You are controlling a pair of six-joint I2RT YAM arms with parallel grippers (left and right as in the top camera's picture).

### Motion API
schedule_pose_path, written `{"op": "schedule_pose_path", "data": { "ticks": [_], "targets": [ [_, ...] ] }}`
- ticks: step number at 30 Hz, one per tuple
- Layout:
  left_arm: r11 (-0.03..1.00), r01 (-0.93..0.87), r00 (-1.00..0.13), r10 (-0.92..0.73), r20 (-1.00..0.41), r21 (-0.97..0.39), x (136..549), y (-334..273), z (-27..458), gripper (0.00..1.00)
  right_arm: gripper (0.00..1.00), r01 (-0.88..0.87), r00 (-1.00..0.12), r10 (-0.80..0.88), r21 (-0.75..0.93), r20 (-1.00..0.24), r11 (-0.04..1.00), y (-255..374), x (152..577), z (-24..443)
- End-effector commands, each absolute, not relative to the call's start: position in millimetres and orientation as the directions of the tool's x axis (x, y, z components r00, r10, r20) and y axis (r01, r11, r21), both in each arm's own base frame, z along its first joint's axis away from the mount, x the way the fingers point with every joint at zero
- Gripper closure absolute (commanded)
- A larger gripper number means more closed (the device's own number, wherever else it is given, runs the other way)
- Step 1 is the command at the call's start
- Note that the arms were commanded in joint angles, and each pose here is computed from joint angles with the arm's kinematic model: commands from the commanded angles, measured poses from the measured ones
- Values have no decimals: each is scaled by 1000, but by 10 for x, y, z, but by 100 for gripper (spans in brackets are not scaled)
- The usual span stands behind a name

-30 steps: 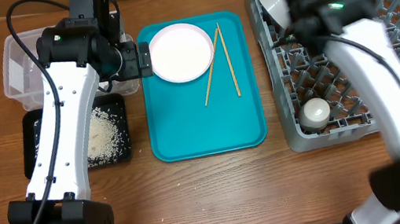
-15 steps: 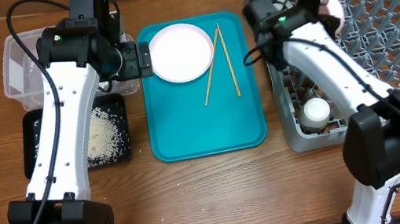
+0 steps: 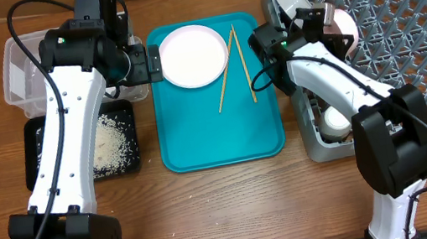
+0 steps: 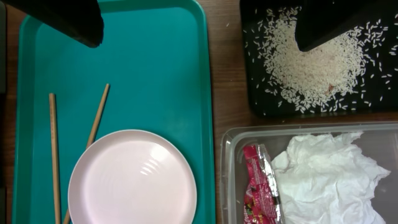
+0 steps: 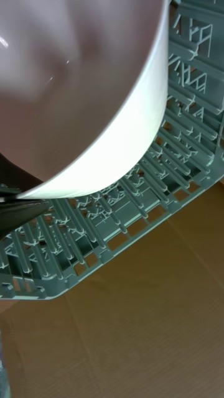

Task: Sort waste into correct bins and load items into the dishwasher
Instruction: 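Carry the pink bowl right and place it in the dish rack, then return the right gripper to the tray and grasp the white plate's rim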

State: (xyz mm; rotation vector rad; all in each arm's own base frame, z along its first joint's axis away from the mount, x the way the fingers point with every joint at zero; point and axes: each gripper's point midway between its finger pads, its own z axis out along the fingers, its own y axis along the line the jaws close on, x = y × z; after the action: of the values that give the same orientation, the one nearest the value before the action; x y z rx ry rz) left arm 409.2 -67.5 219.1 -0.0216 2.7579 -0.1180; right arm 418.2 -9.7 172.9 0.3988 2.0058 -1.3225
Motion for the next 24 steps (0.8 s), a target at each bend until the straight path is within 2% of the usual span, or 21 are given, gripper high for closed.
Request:
{"op": "schedule_pose_path", "data": {
  "ticks": [1, 9, 11, 13, 14, 17, 18, 20, 21, 24],
  "targets": [
    [997, -10, -931, -39, -362, -81, 4105, -654, 2146, 0, 96, 571, -736, -111, -700, -668, 429, -135, 4100, 1597],
    [997, -10, -931, -39, -362, -81, 4105, -654, 2146, 0, 96, 525, -752, -129, -706, -646, 476, 72, 4075, 1565],
    [997, -10, -931, -39, -362, -81, 4105, -654, 2146, 0, 92, 496, -764, -126, -702, -633, 511, 188, 4054, 1553],
    [997, -10, -931, -39, -362, -81, 4105, -654, 2146, 0, 80, 476, -776, -107, -688, -622, 548, 265, 4031, 1521],
    [997, -10, -931, -39, -362, -81, 4105, -654, 2146, 0, 68, 458, -789, -69, -659, -611, 596, 332, 4009, 1480],
    [997, -10, -931, -39, -362, -81, 4105, -654, 2146, 0, 46, 413, -818, -7, -595, -576, 690, 463, 4006, 1468],
    [997, -10, -931, -39, -362, -81, 4105, -654, 2146, 0, 43, 391, -828, 1, -577, -560, 717, 508, 4014, 1485],
    [997, -10, -931, -39, -362, -81, 4105, -654, 2146, 0, 27, 343, -845, 22, -510, -534, 789, 657, 4041, 1572],
    [997, -10, -931, -39, -362, -81, 4105, -654, 2146, 0, 20, 310, -847, 48, -420, -529, 853, 819, 4081, 1706],
    [997, -10, -931, -39, -362, -81, 4105, -654, 2146, 0, 13, 274, -832, 93, -259, -547, 926, 1089, 4179, 1951]
  ]
}}
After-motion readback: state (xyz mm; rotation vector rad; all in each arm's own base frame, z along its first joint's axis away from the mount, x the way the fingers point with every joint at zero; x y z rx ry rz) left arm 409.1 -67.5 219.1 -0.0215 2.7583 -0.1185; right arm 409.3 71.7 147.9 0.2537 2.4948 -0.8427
